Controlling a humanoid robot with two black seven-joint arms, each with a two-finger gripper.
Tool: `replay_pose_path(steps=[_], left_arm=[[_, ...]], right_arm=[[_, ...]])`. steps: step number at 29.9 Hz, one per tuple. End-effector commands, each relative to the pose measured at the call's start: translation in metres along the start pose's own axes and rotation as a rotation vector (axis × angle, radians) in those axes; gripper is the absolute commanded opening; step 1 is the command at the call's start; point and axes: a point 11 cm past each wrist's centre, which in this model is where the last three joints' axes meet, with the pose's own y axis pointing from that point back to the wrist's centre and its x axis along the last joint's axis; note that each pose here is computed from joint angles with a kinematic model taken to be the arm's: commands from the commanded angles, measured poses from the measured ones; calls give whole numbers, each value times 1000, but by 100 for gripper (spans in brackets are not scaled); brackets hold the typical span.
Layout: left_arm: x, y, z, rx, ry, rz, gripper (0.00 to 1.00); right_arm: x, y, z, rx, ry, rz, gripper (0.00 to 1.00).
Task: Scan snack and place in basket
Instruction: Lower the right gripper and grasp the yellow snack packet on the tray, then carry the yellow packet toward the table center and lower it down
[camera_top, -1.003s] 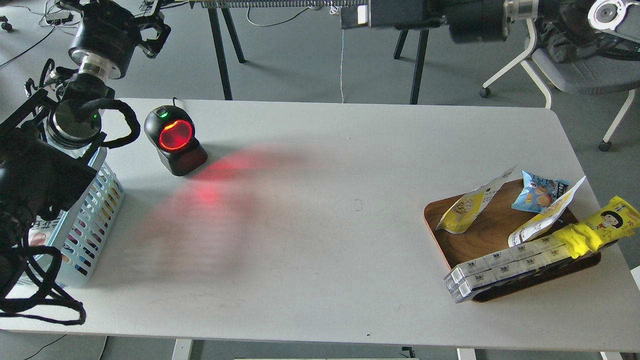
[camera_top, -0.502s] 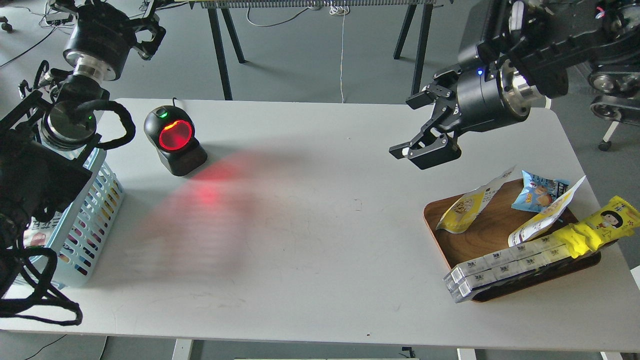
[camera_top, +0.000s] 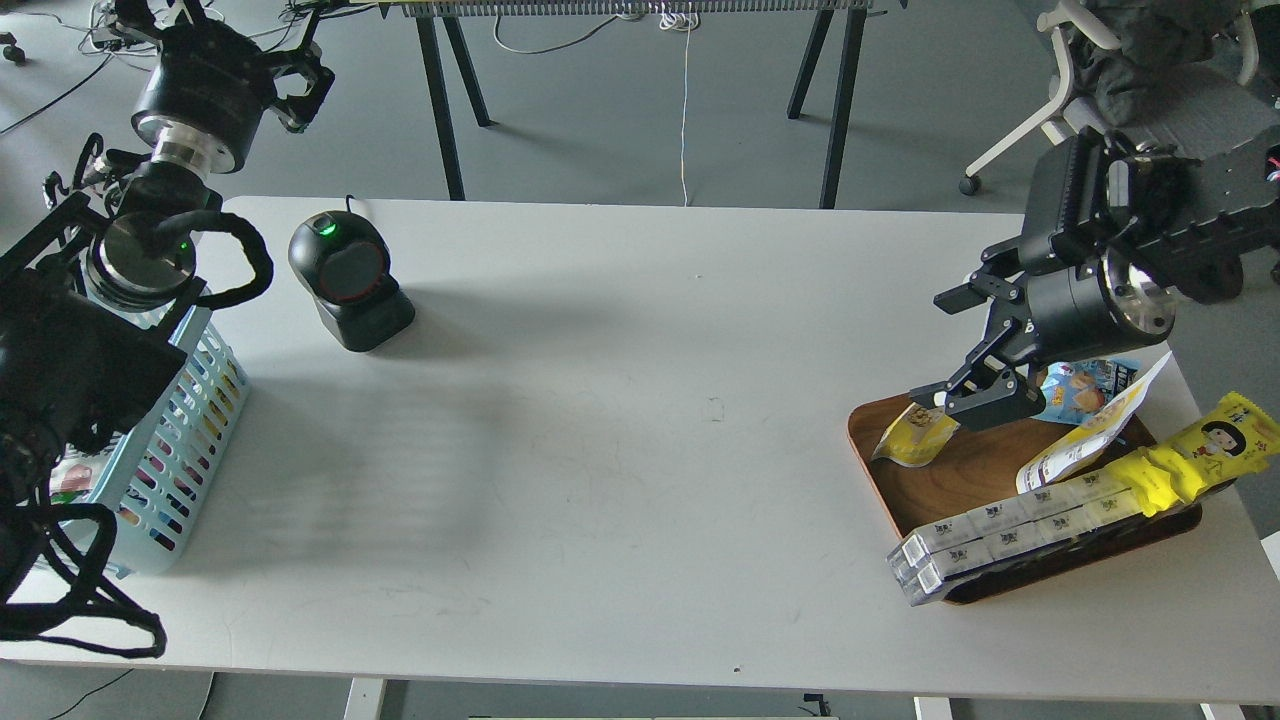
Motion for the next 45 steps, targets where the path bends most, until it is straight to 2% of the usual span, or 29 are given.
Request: replay_pose_path(steps=[1, 7, 10, 15, 20, 24, 28, 33, 45], left_arm=[[-1, 0, -4, 4, 5, -1, 100], [1, 1, -4, 5, 5, 3, 100], [2, 1, -3, 4, 3, 5, 100], [4, 2, -1, 2, -2, 12, 100], [4, 2, -3, 3, 0, 12, 100], [5, 3, -3, 4, 0, 14, 100], [6, 3, -3, 4, -1, 16, 100], [6, 3, -2, 2, -1, 17, 100], [6, 3, -1, 1, -4, 16, 100]], right_arm=[[-14, -4, 14, -36, -22, -21, 96], [-28, -11, 15, -33, -46, -46, 89], [-34, -16, 11, -17, -54, -56, 77], [-36, -20, 9, -8, -57, -63, 69], [-31, -23, 8, -1, -42, -64, 43], [-30, -23, 7, 1, -40, -63, 28], [-29, -25, 6, 4, -34, -64, 8], [-25, -25, 7, 3, -23, -64, 0], [6, -5, 21, -52, 29, 10, 0]])
